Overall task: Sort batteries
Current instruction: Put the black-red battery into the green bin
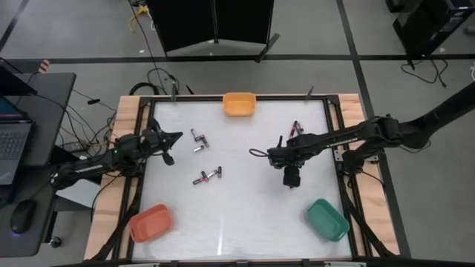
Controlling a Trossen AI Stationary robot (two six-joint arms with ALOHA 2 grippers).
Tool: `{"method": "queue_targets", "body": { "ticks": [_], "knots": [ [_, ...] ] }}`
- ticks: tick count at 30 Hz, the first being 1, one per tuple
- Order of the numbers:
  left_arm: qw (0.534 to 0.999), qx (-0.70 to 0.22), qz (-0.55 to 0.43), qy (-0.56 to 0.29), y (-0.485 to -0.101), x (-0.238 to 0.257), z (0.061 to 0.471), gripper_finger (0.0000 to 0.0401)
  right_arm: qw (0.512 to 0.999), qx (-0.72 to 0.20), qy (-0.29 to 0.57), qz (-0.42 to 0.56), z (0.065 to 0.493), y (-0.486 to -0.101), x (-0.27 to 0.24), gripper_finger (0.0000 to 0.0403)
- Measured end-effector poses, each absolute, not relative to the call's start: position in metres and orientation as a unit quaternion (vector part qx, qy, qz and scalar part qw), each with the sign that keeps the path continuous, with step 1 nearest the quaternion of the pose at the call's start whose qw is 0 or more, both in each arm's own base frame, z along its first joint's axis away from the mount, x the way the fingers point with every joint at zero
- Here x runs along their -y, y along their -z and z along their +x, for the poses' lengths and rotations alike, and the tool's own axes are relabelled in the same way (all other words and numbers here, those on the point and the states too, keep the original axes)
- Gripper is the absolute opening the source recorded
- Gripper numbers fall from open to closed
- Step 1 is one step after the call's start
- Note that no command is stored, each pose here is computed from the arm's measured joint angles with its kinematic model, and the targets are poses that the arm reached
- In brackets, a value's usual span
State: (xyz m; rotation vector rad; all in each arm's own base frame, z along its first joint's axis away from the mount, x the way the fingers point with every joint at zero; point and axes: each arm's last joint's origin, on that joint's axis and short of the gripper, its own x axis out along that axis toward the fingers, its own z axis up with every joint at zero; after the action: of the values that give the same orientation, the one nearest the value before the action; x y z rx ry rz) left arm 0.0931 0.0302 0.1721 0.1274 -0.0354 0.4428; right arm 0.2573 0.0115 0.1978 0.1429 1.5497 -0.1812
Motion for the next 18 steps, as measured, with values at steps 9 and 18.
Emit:
{"method": "queue_targets", "body": {
  "ticks": [9, 18],
  "knots": [
    [0.974, 0.001, 0.062, -0.218, -0.169, -0.03, 0.093, 0.0017, 0.696, -0.717, 0.038, -0.003, 0.246, -0.178, -0.009, 0.0159],
    [0.974, -0.003, 0.059, -0.218, -0.168, -0.03, 0.093, 0.0017, 0.699, -0.714, 0.021, -0.021, 0.241, -0.164, -0.009, 0.0158]
  ]
}}
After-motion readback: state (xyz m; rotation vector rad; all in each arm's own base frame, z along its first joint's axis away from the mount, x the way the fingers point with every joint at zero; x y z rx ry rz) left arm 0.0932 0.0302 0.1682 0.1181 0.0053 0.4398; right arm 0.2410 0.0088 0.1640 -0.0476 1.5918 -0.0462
